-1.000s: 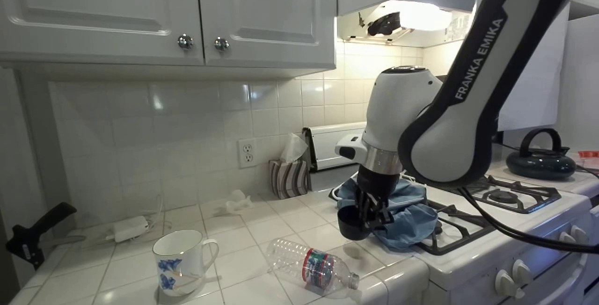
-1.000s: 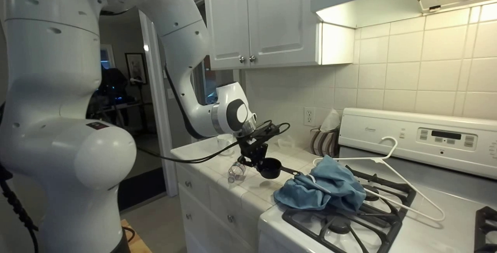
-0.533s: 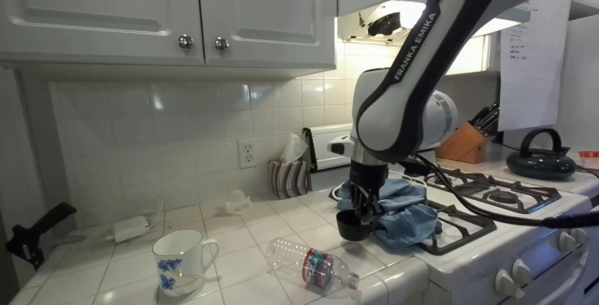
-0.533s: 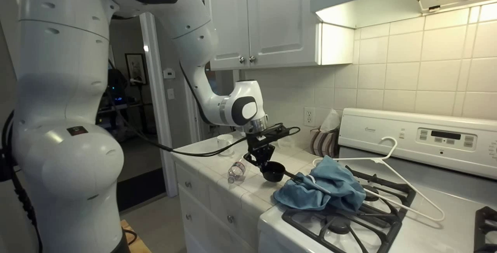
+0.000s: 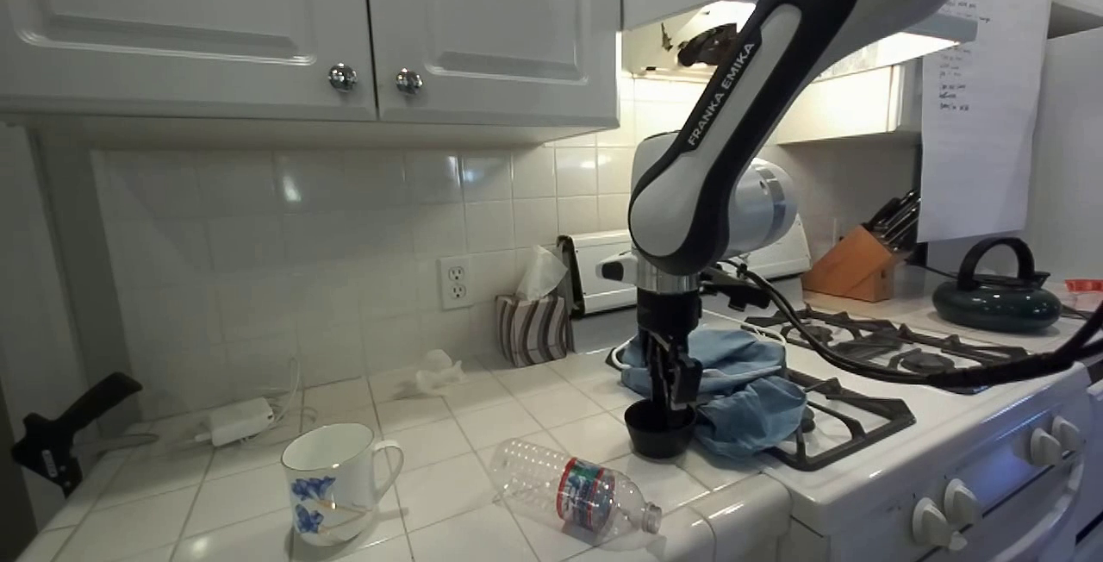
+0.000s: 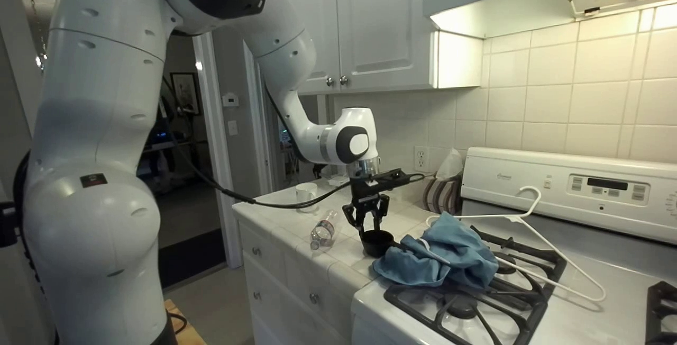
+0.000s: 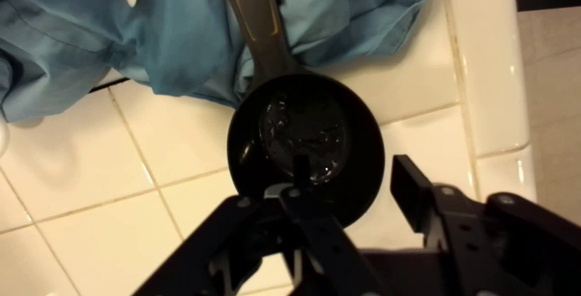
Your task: Pick up the water bottle, put it in an upright position and move the black cup to the right
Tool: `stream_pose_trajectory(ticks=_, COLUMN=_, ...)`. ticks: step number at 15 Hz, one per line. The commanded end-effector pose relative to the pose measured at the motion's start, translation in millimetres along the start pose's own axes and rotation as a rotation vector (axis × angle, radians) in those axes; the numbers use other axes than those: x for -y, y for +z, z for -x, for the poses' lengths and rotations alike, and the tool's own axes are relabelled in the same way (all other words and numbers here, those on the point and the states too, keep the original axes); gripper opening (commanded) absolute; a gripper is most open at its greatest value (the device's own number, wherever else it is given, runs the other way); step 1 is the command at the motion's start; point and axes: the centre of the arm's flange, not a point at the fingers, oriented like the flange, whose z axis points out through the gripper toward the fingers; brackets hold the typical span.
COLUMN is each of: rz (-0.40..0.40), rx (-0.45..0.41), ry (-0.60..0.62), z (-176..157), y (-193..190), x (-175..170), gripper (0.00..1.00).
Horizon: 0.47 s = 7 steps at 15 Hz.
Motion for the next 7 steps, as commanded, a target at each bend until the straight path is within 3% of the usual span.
stream_pose_trajectory(ticks=1, rz=0.039, rx=-0.014, ry=-0.048, z=-11, y=-21, x=16, gripper=0.84)
stream_pose_trajectory(ticks=4, rz=0.093, rx=-0.032, ry=-0.165, z=-18, y=-39, x=47, gripper=1.00)
stream_pose_trajectory(ticks=5, rz=0.055, rx=-0.024, ry=-0.090, z=-24, y=-21, x=17, gripper=1.00)
stream_pose_trajectory(ticks=6, rz=0.059, rx=-0.027, ry=-0.098, z=-26, y=-24, x=22, gripper=0.93)
stream_pose_trajectory(ticks=7, rz=0.060, rx=-0.028, ry=-0.098, z=-27, y=-25, x=22, gripper=0.99)
